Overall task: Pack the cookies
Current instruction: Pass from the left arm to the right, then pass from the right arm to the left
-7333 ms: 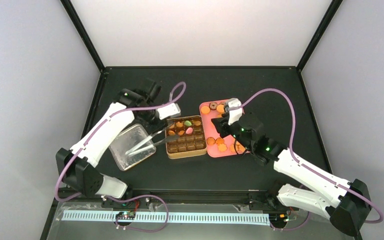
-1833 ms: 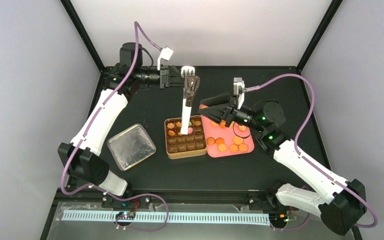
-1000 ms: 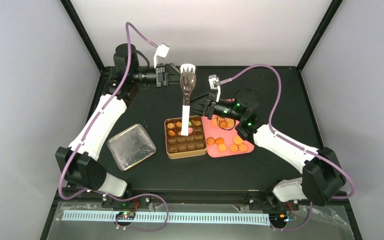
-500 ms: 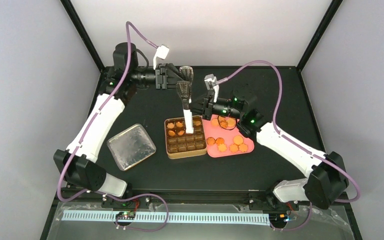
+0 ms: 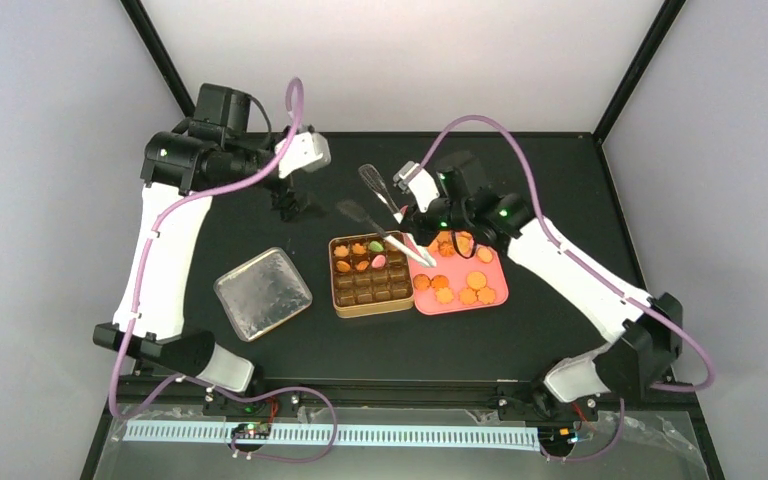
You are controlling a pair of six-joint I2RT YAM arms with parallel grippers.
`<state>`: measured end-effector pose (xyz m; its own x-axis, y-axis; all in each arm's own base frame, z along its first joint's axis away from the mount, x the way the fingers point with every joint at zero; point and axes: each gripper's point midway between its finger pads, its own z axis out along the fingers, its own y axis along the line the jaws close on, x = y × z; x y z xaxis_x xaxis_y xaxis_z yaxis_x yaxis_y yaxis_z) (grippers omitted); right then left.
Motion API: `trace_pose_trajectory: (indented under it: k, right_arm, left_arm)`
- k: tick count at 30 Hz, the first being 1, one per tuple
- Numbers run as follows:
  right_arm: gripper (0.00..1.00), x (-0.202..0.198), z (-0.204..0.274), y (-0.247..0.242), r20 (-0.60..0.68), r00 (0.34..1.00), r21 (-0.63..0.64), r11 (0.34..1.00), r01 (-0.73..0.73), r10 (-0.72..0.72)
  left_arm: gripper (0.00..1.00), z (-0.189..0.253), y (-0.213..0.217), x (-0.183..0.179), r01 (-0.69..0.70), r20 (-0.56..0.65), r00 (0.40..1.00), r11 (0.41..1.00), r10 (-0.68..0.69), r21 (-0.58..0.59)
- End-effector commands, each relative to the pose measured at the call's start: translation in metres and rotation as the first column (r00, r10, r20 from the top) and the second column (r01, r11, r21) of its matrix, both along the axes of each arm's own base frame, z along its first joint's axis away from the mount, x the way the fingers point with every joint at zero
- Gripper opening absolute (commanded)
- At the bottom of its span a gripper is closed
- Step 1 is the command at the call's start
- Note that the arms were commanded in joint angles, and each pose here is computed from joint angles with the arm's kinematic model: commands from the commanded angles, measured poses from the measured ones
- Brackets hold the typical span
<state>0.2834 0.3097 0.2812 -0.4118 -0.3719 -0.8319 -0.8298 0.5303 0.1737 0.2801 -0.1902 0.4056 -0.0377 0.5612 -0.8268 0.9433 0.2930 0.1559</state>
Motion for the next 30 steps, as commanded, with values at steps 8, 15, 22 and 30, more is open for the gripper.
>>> trace_pose_trajectory:
  k: [8, 15, 22, 30]
  right_arm:
    - [0.01, 0.016, -0.057, -0.002, -0.004, 0.996, -0.412, 0.908, 0.076, -0.085]
    - [0.01, 0.010, -0.051, 0.017, 0.006, 0.999, -0.404, 0.913, 0.046, -0.047]
    - [0.01, 0.004, -0.057, 0.025, 0.007, 1.000, -0.424, 0.905, 0.023, -0.023]
    - [0.01, 0.002, -0.052, 0.035, 0.023, 1.000, -0.416, 0.909, 0.021, -0.012]
  left_arm:
    - [0.77, -0.085, 0.010, -0.056, 0.210, 0.068, 0.964, 0.892, -0.258, 0.401]
    - [0.65, -0.103, -0.002, -0.036, 0.156, 0.143, 0.962, 0.896, -0.234, 0.416]
    - [0.55, -0.095, -0.014, -0.030, 0.149, 0.196, 0.951, 0.912, -0.237, 0.383]
    - [0.49, -0.131, -0.012, -0.040, 0.208, 0.075, 0.959, 0.863, -0.272, 0.460]
